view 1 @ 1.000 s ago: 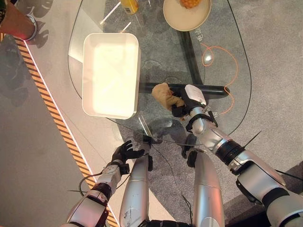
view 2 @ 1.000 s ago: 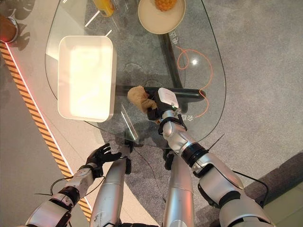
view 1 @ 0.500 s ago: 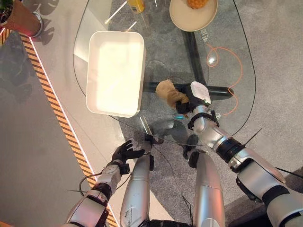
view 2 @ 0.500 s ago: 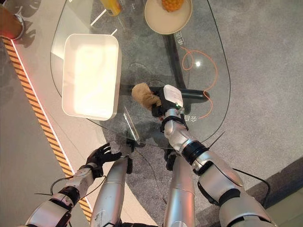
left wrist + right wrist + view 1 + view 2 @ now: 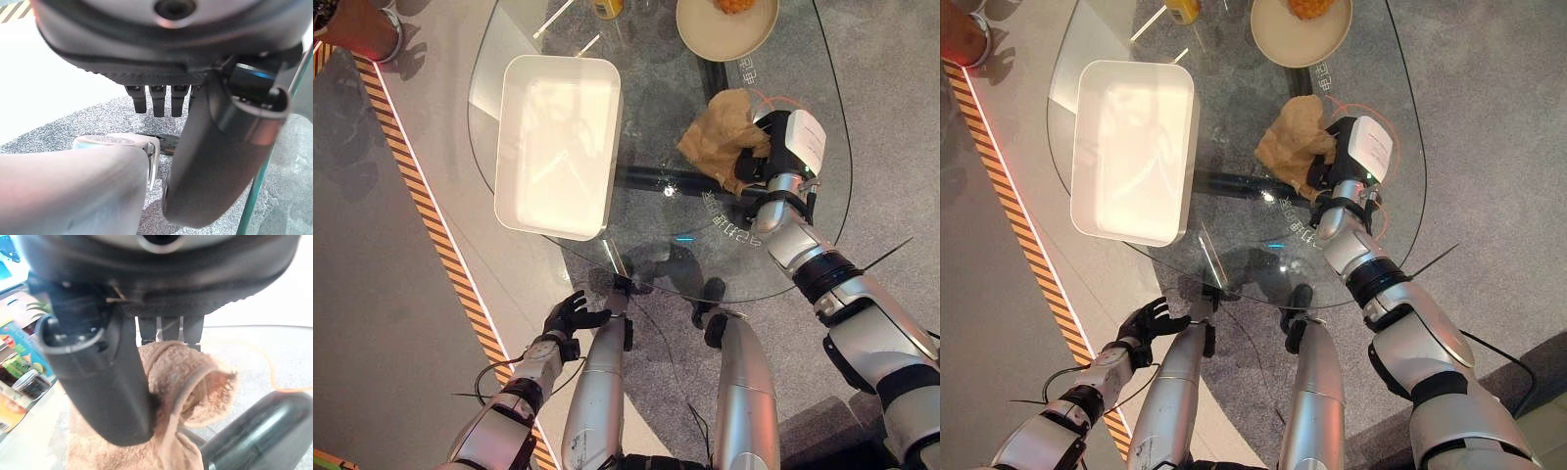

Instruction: Wipe the table with a cloth and put it in the basket.

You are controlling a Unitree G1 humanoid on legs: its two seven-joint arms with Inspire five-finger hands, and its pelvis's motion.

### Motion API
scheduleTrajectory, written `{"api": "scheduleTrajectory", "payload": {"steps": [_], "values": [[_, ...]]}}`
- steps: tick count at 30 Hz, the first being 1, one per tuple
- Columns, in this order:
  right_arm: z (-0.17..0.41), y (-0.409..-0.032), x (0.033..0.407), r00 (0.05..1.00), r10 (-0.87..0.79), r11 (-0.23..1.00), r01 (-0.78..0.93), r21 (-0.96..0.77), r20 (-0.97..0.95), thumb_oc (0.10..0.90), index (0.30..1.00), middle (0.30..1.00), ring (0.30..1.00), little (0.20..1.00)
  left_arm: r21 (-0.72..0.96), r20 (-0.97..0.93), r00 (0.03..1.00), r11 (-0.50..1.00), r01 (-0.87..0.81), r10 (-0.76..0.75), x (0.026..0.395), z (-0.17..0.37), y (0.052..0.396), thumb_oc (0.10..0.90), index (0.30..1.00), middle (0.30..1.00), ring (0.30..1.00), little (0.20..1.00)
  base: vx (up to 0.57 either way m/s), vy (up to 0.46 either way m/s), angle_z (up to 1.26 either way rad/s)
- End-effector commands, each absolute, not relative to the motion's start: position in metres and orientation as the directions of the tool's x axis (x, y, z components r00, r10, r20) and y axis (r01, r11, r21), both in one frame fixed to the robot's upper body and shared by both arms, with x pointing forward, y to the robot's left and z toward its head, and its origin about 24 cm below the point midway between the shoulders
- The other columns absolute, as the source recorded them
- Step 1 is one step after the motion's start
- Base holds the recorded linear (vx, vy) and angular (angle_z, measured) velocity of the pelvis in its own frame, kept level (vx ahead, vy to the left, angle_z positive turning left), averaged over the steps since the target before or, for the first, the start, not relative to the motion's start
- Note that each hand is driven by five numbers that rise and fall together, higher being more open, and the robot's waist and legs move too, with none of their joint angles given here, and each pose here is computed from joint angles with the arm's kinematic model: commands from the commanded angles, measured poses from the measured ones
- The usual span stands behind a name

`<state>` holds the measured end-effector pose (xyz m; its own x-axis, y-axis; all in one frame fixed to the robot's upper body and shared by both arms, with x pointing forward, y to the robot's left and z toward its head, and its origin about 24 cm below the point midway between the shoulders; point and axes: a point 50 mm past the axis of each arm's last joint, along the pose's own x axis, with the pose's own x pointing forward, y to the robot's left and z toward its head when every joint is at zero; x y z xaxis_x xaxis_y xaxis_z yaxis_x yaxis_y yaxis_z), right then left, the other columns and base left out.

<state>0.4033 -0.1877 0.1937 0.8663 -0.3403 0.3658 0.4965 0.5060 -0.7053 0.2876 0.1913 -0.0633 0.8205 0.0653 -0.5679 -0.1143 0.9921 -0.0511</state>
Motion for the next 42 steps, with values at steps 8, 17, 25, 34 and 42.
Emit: {"api": "scheduleTrajectory", "payload": {"steps": [8, 17, 25, 34, 42], "values": [[0.267, -0.218, 0.396, 0.635, -0.475, 0.408, 0.773, -0.486, 0.610, 0.100, 0.300, 0.300, 0.300, 0.200, -0.030, -0.596, 0.799, 0.992, -0.126, 0.083, 0.270, -0.075, 0.205, 0.800, 0.900, 0.900, 0.900, 0.900, 0.00, 0.000, 0.00], [0.261, -0.263, 0.388, 0.532, -0.610, 0.293, 0.840, -0.457, 0.587, 0.100, 0.300, 0.300, 0.300, 0.200, -0.025, -0.594, 0.799, 0.990, -0.138, 0.096, 0.270, -0.073, 0.214, 0.800, 0.900, 0.900, 0.900, 0.900, 0.00, 0.000, 0.00], [0.257, -0.294, 0.378, 0.454, -0.678, 0.237, 0.880, -0.413, 0.578, 0.100, 0.300, 0.300, 0.300, 0.200, -0.018, -0.594, 0.797, 0.989, -0.147, 0.108, 0.270, -0.071, 0.224, 0.800, 0.900, 0.900, 0.900, 0.900, 0.00, 0.000, 0.00], [0.260, -0.291, 0.380, 0.481, -0.656, 0.297, 0.873, -0.387, 0.582, 0.100, 0.300, 0.300, 0.300, 0.200, -0.013, -0.592, 0.799, 0.989, -0.147, 0.111, 0.275, -0.066, 0.227, 0.800, 0.900, 0.900, 0.900, 0.900, 0.00, 0.000, 0.00], [0.267, -0.251, 0.391, 0.597, -0.507, 0.400, 0.802, -0.444, 0.621, 0.100, 0.300, 0.300, 0.300, 0.200, -0.011, -0.587, 0.802, 0.989, -0.148, 0.113, 0.276, -0.065, 0.228, 0.800, 0.900, 0.900, 0.900, 0.900, 0.00, 0.000, 0.00]]}}
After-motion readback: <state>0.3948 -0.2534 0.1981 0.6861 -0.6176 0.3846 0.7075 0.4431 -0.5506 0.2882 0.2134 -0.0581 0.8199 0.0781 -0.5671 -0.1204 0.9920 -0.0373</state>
